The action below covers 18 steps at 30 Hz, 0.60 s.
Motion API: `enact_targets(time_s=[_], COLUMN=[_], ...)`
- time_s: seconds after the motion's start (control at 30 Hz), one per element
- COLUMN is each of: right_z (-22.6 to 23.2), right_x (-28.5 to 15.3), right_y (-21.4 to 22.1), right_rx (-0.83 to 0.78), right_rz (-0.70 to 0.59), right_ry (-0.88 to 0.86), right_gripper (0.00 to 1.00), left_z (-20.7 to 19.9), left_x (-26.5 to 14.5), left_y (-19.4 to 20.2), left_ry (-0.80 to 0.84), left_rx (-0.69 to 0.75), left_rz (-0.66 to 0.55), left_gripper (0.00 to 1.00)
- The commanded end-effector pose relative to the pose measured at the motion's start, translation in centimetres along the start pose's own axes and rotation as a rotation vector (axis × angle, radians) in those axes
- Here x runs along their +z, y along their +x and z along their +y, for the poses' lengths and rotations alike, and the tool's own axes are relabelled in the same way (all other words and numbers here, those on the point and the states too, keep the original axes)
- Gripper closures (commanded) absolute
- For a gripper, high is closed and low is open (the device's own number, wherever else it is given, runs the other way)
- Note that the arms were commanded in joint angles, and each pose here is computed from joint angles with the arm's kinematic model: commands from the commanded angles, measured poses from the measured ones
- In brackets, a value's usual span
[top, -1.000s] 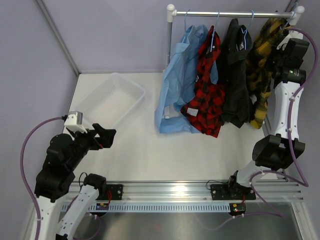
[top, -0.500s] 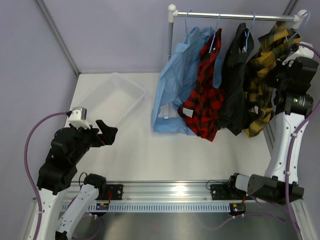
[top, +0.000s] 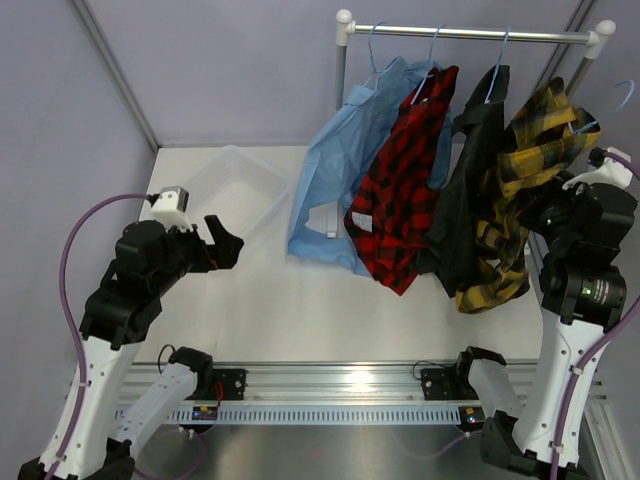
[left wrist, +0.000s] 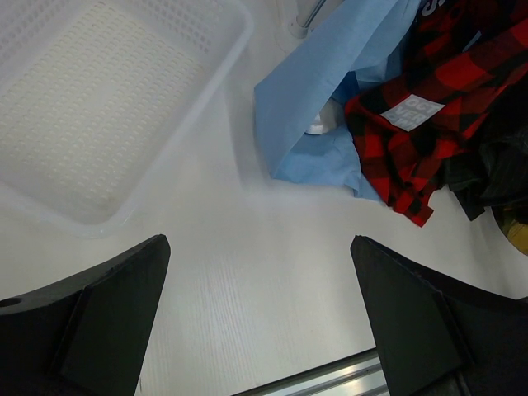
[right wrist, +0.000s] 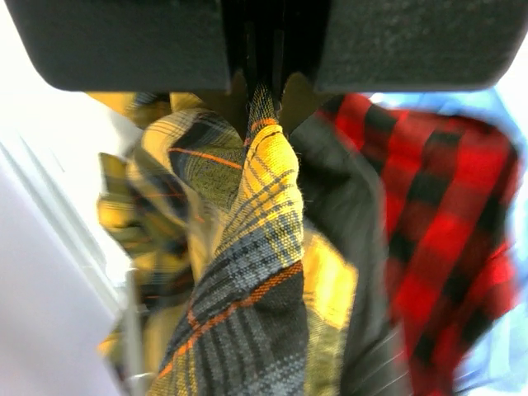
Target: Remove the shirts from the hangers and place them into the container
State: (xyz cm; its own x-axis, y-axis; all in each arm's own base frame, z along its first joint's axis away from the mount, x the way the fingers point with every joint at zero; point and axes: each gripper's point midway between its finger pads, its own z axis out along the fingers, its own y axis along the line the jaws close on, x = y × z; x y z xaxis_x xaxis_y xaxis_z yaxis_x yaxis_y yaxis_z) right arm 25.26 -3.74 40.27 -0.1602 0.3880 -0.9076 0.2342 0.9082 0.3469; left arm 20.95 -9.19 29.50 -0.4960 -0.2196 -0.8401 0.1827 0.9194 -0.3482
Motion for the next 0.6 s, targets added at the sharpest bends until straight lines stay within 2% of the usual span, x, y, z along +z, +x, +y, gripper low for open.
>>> enact_targets(time_s=[0.0,0.2,0.27,0.5,0.57], right_z=[5.3,12.3,14.3,18.7,19.7], right_x=[-3.5,-10.8,-13.1,-19.8,-21.8], right_y=[-2.8,-7.1,-7.2,-10.0,-9.9], right_rx=[-0.066,-0.251,-0.300,-0.415,-0.432], right_rz=[-0.123,-0.282,-0.294,-0.416,-0.406], right_ry=[-0.255,-0.613,-0.747,-1.019,-1.122], right_gripper=[1.00,1.00,1.00,1.00,1.00], left_z=[-1.4,-2.1,-2.3,-2.7,-2.8], left_x=[-0.3,-0.1,0.0,-0.1,-0.2], left_y=[-2.1,-3.2,-3.3,-4.0,-4.3], left_ry=[0.051,0.065,0.070,0.082,0.082], left_rx=[0.011,0.009,0.006,0.009,0.014], left_rz=[-0.043,-0.044,-0.040,-0.049,-0.055], left_gripper=[0.01,0.01,0.01,0.01,0.01])
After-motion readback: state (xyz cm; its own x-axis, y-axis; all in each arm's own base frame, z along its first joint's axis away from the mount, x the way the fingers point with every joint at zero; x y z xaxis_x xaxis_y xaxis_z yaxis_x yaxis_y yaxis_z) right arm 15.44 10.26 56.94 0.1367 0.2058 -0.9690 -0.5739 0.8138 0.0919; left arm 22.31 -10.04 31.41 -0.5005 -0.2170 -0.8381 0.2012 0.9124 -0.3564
